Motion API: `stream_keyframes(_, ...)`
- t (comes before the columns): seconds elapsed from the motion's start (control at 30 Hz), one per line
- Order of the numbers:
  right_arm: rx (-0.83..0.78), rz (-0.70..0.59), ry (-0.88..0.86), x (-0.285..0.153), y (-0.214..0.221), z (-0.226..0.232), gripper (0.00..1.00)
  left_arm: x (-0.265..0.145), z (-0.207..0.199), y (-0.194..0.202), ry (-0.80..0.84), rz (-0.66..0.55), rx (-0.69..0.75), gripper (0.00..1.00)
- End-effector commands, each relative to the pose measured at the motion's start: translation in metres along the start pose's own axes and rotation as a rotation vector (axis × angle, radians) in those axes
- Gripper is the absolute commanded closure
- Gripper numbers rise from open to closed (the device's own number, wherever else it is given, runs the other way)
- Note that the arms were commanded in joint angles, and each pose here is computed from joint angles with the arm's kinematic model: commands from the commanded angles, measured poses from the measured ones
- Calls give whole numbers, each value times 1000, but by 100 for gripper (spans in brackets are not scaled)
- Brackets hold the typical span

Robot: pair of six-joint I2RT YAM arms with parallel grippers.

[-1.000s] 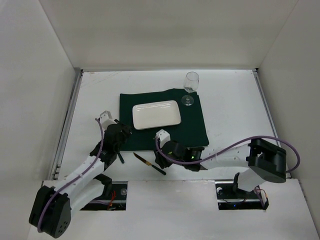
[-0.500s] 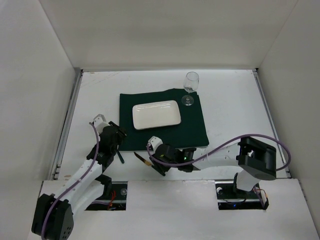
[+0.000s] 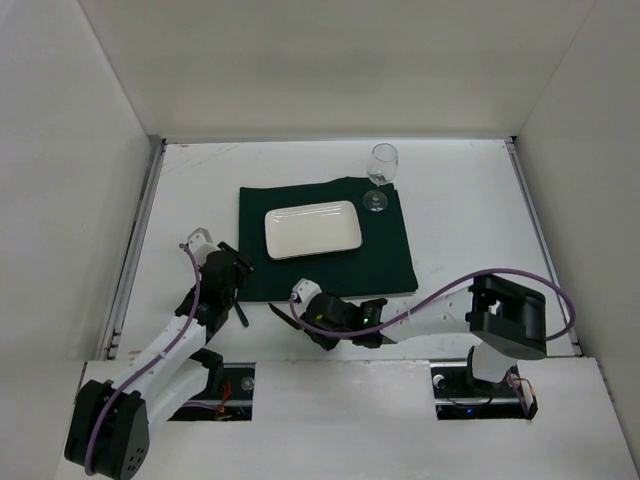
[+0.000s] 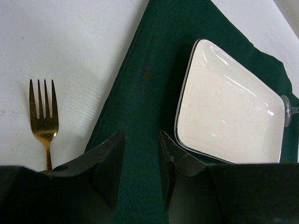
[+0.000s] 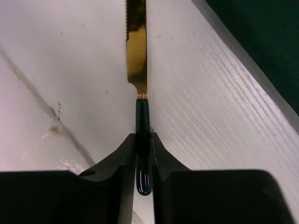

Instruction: Set the dinner table for one person

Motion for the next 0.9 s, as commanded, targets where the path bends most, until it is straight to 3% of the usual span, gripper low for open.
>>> stream_keyframes(0.0,-7,-16,-2,0,-8,7,84,1,-4,-6,20,-36,-20,68)
stream_keyframes(0.47,76,-324,-56,-91,-64,6,88,2,-2,-11,-9,-47,-54,66)
stream_keyframes(0.7,392,-537,217,-120,-90,-116,88,3,-11,-5,9,-25,-57,65)
stream_keyframes(0.87,586,-500,386,-116,-73,-190,87,3,-18,-5,24,-16,-42,65)
Point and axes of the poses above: each gripper's point midway between its finger pads, its own x axis out along the fingers, its own z axis along the line the jaws close on, y = z × x, the point moved 4 cm from there along -x, back along the fingers, and after that the axes turned 3 degrees about -x, right-handed, at the moved point
